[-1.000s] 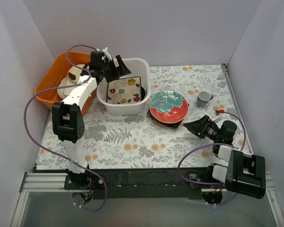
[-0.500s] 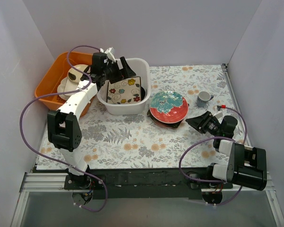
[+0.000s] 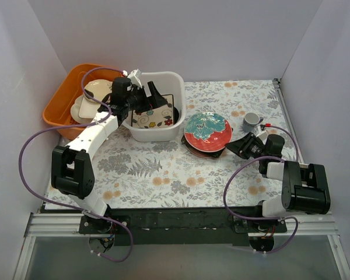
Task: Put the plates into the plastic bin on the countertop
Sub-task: Pick up the plate at the center of the board.
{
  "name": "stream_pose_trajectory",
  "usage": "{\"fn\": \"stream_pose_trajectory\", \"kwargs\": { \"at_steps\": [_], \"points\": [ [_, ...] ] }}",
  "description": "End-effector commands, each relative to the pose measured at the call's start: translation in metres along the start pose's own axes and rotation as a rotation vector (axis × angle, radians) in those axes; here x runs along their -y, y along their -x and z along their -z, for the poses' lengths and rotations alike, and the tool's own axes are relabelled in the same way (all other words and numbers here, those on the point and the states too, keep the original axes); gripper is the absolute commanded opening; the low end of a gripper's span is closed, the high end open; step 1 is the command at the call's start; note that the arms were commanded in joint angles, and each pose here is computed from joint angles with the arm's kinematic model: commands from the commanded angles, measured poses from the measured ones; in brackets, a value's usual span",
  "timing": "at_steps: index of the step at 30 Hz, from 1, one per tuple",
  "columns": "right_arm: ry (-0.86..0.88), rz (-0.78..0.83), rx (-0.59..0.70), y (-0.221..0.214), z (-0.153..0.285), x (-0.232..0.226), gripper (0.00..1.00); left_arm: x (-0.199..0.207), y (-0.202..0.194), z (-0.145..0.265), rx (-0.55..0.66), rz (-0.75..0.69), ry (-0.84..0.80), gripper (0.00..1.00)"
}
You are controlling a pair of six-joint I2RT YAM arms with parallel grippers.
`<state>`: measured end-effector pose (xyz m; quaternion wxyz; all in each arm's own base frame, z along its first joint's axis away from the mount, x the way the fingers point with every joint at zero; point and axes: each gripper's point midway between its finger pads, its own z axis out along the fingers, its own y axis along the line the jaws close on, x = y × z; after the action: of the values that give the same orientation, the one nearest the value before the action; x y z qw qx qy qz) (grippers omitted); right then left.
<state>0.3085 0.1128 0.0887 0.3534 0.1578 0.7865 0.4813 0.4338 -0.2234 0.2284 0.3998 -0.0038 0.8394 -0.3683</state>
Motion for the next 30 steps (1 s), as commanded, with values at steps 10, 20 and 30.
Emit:
{"fn": "stream_pose_trajectory", "kwargs": {
  "at_steps": [10,20,30],
  "points": [
    [-0.048,0.012,0.05,0.027,-0.021,0.012,0.35,0.007,-0.019,0.018,0.008,0.003,-0.04,0.9],
    [-0.064,-0.007,0.018,0.028,-0.034,0.022,0.34,0.017,-0.034,0.03,-0.011,0.022,-0.07,0.9],
    [-0.078,-0.002,0.004,0.025,-0.037,0.024,0.3,0.04,-0.049,0.038,-0.033,0.023,-0.147,0.9]
  ]
}}
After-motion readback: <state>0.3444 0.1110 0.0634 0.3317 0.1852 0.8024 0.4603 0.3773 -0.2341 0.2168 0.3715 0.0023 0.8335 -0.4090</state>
